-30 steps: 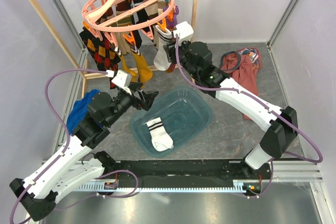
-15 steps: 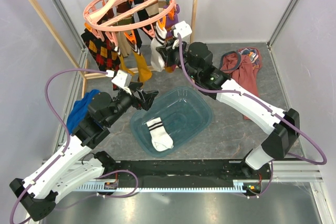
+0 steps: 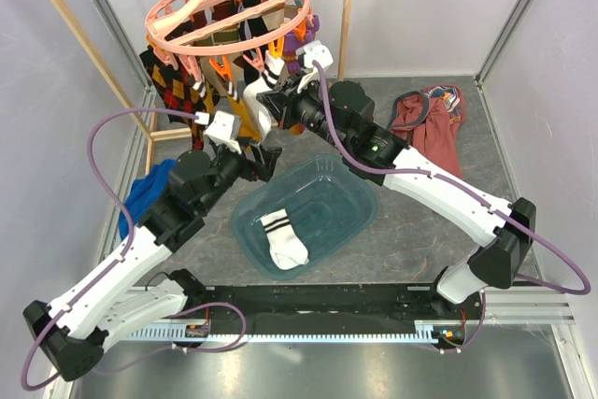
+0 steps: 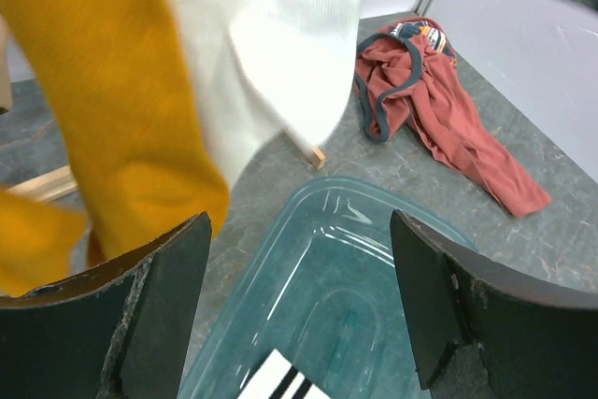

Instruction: Remove the socks clipped to the hanger

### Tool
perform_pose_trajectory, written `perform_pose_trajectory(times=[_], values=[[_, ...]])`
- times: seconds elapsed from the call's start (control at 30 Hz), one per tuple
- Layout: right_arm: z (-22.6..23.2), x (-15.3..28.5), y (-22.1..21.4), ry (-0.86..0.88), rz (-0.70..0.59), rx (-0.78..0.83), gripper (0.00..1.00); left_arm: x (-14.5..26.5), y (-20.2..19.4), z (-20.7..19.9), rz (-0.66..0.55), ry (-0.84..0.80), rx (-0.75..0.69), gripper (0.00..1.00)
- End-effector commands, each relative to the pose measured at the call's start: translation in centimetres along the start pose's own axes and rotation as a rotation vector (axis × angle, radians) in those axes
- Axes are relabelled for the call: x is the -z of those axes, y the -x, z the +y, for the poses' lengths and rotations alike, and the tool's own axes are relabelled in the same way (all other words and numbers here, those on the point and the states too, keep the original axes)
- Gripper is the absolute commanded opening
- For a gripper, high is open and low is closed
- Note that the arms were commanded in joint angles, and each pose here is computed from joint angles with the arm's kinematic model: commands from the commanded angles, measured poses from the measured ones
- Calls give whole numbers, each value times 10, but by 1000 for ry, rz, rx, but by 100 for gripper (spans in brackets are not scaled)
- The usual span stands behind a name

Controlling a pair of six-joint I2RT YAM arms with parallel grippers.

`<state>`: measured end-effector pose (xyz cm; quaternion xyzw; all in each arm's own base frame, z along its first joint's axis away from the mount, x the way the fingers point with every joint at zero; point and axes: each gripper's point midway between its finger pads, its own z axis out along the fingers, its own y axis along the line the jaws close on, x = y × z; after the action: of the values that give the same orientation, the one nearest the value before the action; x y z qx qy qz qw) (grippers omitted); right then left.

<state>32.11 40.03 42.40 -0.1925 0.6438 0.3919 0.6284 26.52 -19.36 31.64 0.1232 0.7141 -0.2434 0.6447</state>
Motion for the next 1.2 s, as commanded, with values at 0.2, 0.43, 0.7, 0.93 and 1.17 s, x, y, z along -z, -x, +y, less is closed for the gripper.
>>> perform_pose_trajectory(times=[0.2,0.43,0.7,0.93,1.17], values=[[33,21,46,76,-100,-113,0,-23,52,4,-133,61,-60,69],[19,22,44,4,-107,-111,18,-22,33,-10,-115,-34,-67,2],[-14,37,69,-207,-158,-118,61,-13,32,-20,-127,-102,-55,2],[-27,31,95,-305,-150,-3,71,-12,32,-24,-122,-122,-46,2],[-23,13,100,-280,-130,92,76,-10,33,-25,-126,-126,-40,2]])
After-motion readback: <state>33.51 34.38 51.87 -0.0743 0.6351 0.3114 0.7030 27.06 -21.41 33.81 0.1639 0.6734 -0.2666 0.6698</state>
